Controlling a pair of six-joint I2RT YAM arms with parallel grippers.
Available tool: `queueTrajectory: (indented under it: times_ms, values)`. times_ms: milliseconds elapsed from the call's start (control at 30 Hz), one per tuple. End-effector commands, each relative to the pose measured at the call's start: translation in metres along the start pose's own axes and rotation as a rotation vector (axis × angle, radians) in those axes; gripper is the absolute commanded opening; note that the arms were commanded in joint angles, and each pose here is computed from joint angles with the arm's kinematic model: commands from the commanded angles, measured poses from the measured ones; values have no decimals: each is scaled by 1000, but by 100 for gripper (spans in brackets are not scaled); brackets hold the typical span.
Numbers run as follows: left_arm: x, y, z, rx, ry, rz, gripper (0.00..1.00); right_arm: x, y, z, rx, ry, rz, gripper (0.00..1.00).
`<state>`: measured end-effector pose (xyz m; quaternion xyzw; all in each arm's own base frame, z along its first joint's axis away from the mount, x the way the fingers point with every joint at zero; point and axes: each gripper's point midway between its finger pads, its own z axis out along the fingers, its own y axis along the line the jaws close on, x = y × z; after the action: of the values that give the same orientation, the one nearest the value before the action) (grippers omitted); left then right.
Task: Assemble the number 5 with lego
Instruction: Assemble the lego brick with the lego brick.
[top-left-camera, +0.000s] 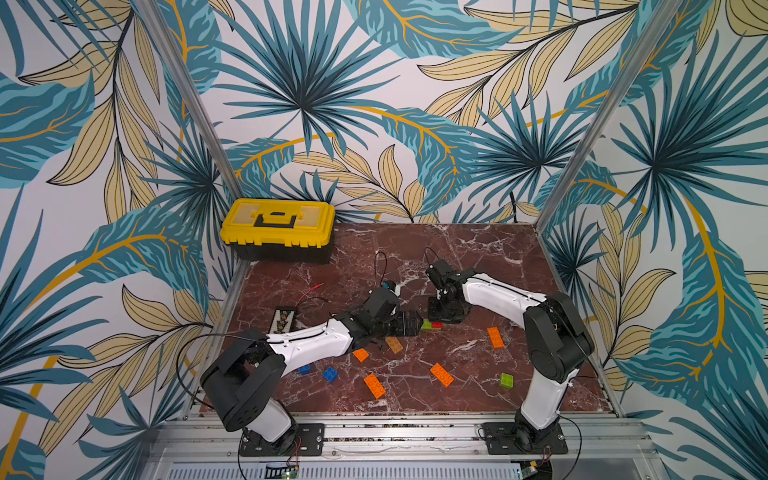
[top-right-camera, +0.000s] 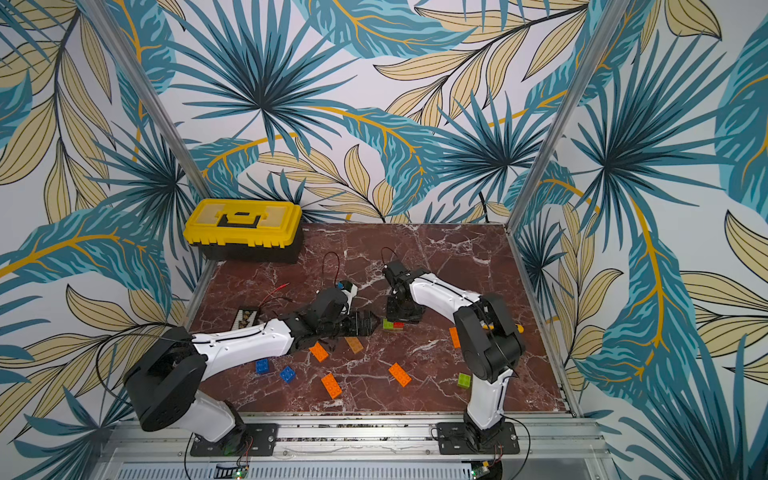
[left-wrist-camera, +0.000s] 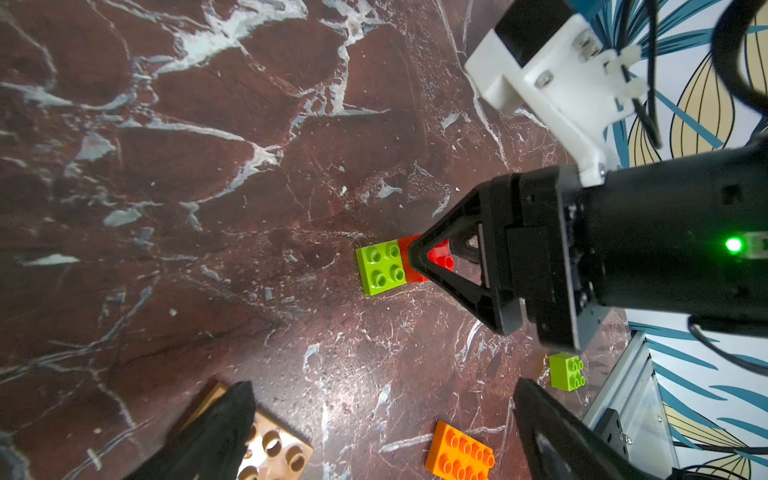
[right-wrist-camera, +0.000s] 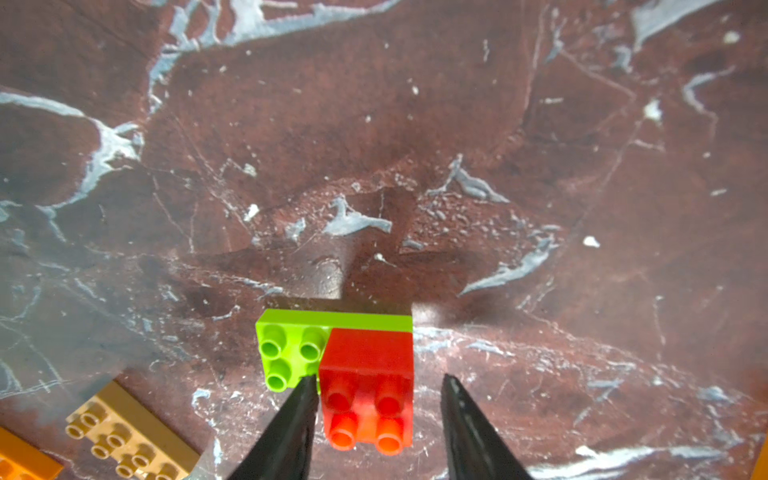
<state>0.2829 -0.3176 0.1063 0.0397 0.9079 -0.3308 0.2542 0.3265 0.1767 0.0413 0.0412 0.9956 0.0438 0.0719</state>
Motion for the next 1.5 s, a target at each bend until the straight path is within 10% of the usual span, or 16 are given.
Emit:
queueTrajectory:
  times_ms: [0, 400, 800, 1267, 1467]
  values:
    - [-21, -20, -14, 36, -60, 29, 100, 5, -2, -10, -3, 12, 15, 51]
    - [-19, -19, -11, 39, -49, 20, 100, 14, -10, 2, 26, 37, 5, 24]
    - [-19, -12, -14, 12, -65, 21, 100, 35, -14, 41, 48, 124, 5, 22]
    - [-29, -12, -34, 5, -131, 45, 100, -8, -10, -39, 26, -92, 23, 81]
    - [-30, -24, -34, 60, -125, 63, 100, 11, -65, -55, 34, -254, 233, 89]
